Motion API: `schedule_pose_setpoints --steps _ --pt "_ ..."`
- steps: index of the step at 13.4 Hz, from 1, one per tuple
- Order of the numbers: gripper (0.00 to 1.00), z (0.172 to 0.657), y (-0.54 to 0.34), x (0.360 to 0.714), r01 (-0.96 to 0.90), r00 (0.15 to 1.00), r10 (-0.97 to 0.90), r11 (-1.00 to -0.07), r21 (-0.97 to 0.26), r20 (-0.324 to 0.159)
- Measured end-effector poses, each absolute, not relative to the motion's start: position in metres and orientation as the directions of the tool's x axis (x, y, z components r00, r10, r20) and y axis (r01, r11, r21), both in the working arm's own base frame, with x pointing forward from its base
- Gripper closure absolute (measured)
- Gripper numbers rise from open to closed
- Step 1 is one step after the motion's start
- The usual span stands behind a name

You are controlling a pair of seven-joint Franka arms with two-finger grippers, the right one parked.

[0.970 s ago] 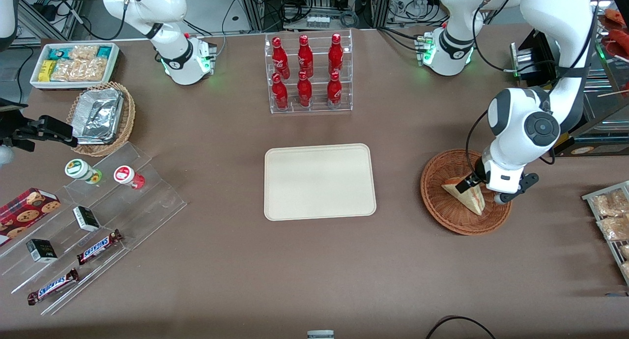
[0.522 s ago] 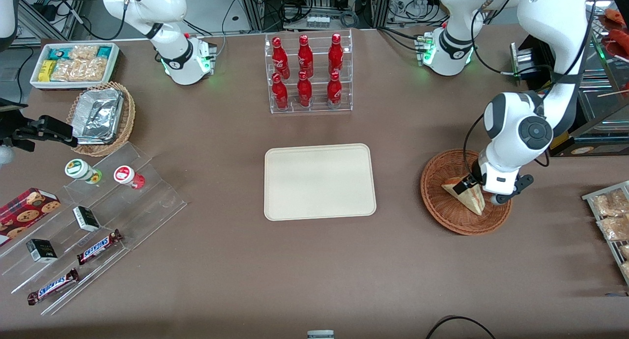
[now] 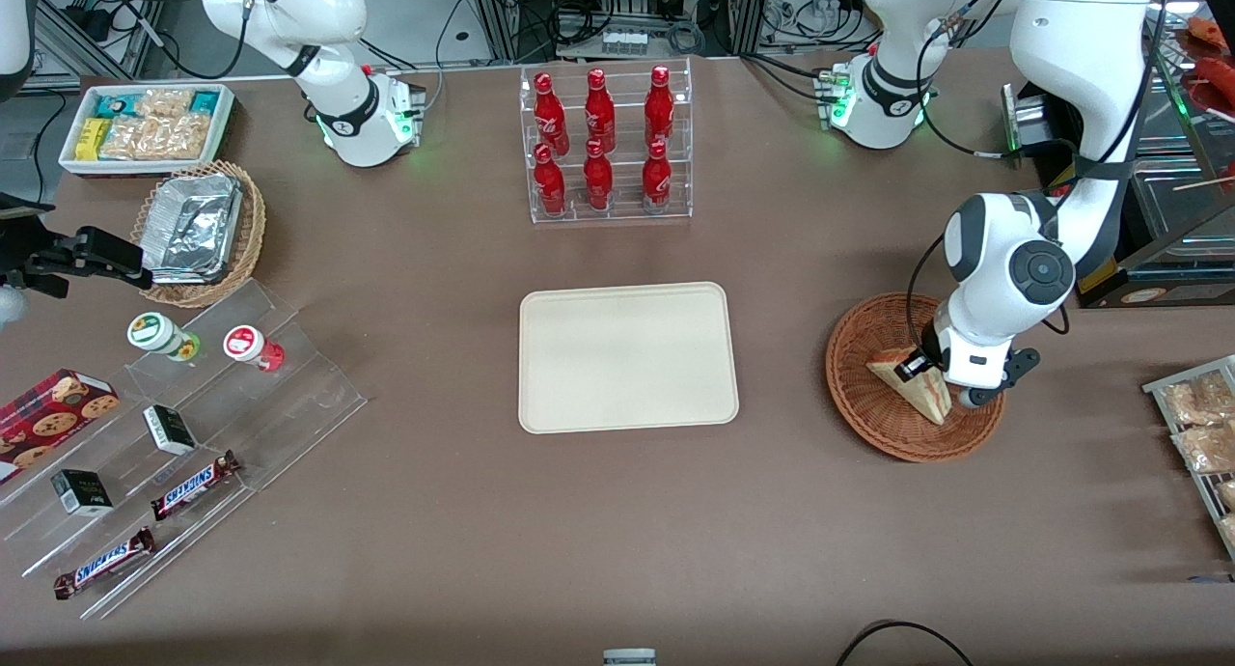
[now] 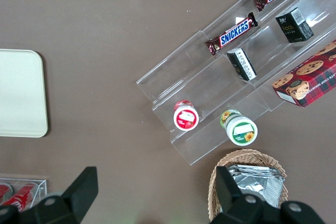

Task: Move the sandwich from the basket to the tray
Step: 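Lift the sandwich with the left gripper and carry it to the tray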

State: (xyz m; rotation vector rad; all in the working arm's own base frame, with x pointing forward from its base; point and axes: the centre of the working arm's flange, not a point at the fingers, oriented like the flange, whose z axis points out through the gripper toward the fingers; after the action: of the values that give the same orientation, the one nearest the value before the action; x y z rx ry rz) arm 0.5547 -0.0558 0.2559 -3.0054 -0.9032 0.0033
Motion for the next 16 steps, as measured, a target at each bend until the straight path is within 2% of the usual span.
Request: schedule_pose_setpoints --steps 3,5,8,10,13,16 --pt "0.71 0.286 -0.056 0.561 0.504 0.861 0.508 -0.859 -0.090 -0.024" --pt "0.82 0.334 -0.068 0.570 0.463 0.879 0.475 -0.873 -0.154 -0.044" --pt "0.84 0.417 -0.132 0.581 0.382 0.918 0.394 -0.909 -0.165 -0.044" --pt "0.84 0.450 -0.183 0.578 0.331 0.940 0.338 -0.936 -0.123 -0.050" --pt "0.84 0.459 -0.254 0.565 0.237 0.969 0.242 -0.968 -0.079 -0.057" --pt "0.84 0.439 -0.334 0.550 0.127 0.989 0.132 -0.989 -0.074 -0.073"
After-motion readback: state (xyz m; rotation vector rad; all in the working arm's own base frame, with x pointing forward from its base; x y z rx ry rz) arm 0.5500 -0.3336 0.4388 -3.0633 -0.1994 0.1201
